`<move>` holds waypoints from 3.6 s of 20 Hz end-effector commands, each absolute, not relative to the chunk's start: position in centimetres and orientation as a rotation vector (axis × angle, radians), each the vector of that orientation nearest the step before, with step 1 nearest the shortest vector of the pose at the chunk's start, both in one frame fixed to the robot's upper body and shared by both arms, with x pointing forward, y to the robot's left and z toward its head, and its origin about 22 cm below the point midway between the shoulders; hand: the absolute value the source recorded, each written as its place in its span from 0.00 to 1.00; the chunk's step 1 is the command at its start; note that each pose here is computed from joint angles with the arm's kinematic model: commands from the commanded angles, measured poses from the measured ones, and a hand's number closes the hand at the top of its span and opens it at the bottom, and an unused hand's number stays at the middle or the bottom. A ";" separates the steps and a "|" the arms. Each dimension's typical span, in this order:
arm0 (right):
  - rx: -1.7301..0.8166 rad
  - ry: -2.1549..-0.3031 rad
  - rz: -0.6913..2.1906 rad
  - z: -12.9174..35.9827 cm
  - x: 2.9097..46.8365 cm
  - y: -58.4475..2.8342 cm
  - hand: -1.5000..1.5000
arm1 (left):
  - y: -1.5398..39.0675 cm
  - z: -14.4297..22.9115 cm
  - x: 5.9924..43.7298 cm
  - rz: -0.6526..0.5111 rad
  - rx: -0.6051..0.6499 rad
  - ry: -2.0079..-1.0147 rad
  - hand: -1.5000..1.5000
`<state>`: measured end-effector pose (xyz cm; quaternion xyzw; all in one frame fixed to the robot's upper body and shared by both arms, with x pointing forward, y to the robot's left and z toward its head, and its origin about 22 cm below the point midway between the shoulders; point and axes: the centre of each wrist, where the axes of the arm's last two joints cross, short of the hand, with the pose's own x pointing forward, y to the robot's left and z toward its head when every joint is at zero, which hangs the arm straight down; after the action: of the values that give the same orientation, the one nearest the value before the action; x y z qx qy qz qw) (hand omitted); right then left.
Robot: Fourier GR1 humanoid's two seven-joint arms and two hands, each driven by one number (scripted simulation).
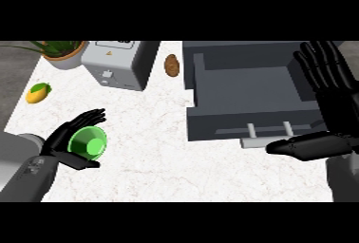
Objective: Pick up the cup, place it into the drawer and close the drawer
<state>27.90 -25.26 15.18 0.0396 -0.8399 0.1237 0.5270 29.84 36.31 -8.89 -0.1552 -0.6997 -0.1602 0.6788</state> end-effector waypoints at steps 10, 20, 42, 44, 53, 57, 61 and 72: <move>0.097 -2.000 0.301 16.2 28.0 -25.4 0.00 | 33.1 -9.2 31.0 -0.226 -0.461 -1.943 1.00; 0.044 -1.989 0.279 15.2 27.1 -25.9 0.00 | 26.7 -10.8 31.6 0.221 -0.083 -2.093 1.00; -0.001 -1.993 0.253 14.4 28.2 -26.0 0.00 | 8.6 14.6 42.4 -0.149 -0.246 -2.157 1.00; -0.013 -1.990 0.251 14.5 27.6 -28.4 0.00 | 7.4 18.0 43.1 -0.154 -0.231 -2.146 1.00; 0.039 -2.015 0.273 15.6 28.3 -26.3 0.00 | 3.6 16.4 43.9 -0.245 -0.046 -1.943 1.00; 0.070 -2.025 0.302 15.4 28.6 -26.4 0.00 | 2.8 16.7 44.5 -0.265 0.051 -1.882 1.00; 0.101 -2.035 0.317 15.4 29.1 -25.6 0.00 | 3.4 14.2 44.4 -0.377 0.003 -1.777 1.00; 0.211 -2.053 0.394 16.5 30.1 -22.4 0.00 | 3.8 11.4 43.7 -0.408 -0.056 -1.739 0.00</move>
<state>29.63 -24.10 15.96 0.0659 -0.8475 0.1519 0.5043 43.96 3.82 11.90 0.0008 -0.7541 -0.1960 0.6268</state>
